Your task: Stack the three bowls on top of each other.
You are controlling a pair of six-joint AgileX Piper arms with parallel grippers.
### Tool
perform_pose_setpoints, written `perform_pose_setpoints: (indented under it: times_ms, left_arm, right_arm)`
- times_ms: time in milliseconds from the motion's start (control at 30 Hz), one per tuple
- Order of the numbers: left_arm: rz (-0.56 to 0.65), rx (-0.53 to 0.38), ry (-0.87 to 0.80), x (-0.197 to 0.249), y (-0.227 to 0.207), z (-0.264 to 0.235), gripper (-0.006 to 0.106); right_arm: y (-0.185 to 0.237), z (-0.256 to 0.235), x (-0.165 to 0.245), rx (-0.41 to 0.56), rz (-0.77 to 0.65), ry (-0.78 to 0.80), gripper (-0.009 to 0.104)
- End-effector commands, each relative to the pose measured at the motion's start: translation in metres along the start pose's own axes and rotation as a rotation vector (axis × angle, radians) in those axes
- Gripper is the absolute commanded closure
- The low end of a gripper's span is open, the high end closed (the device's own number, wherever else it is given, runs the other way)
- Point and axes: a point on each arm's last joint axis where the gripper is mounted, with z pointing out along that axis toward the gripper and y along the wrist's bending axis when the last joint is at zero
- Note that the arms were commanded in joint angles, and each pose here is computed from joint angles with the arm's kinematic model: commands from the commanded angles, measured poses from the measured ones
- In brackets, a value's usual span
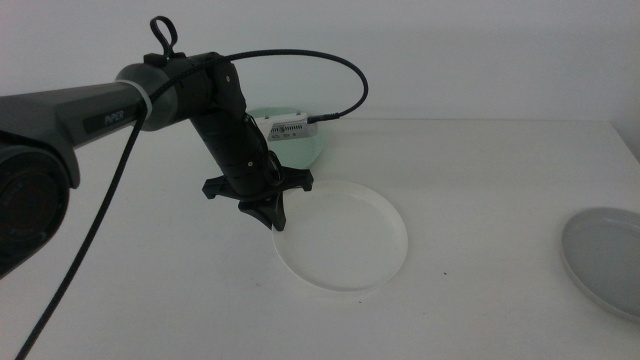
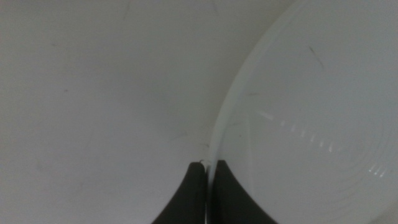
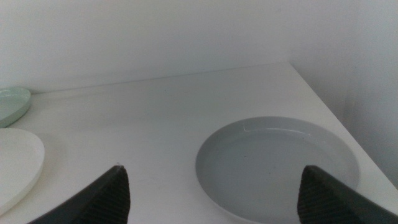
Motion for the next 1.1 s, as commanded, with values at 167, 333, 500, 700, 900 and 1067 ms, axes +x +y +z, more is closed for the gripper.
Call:
perform_pose_setpoints:
  times_ms: [167,333,500,700,900,1067]
  left_arm:
    - [0.002,-0.032,0.002,-0.001,0.001,-0.001,0.102]
    - [-0.005,-0.039,0.007,-0.001,0.006,-0.003,0.1]
    - [-0.028,-0.03,0.015,-0.001,0.01,-0.004,0.085]
    - [-0.02,0.014,0.073,0.003,0.017,-0.013,0.044]
    - [-0.022,0.012,-0.048,0.002,0.024,-0.062,0.007]
    - [0.021,-0.032,-0.189,0.018,0.014,-0.123,0.007]
  right_arm:
    - [0.0,0.0,0.0,-0.002,-0.009,-0.009,0.002]
    - [0.0,0.0,0.0,-0.002,-0.009,-0.009,0.002]
    - [0.0,0.0,0.0,-0.002,-0.009,-0.009,0.002]
    - [0.0,0.0,0.0,-0.002,-0.009,-0.009,0.002]
    - [0.0,0.0,0.0,-0.002,-0.009,-0.009,0.002]
    - [0.0,0.0,0.0,-0.002,-0.009,-0.009,0.002]
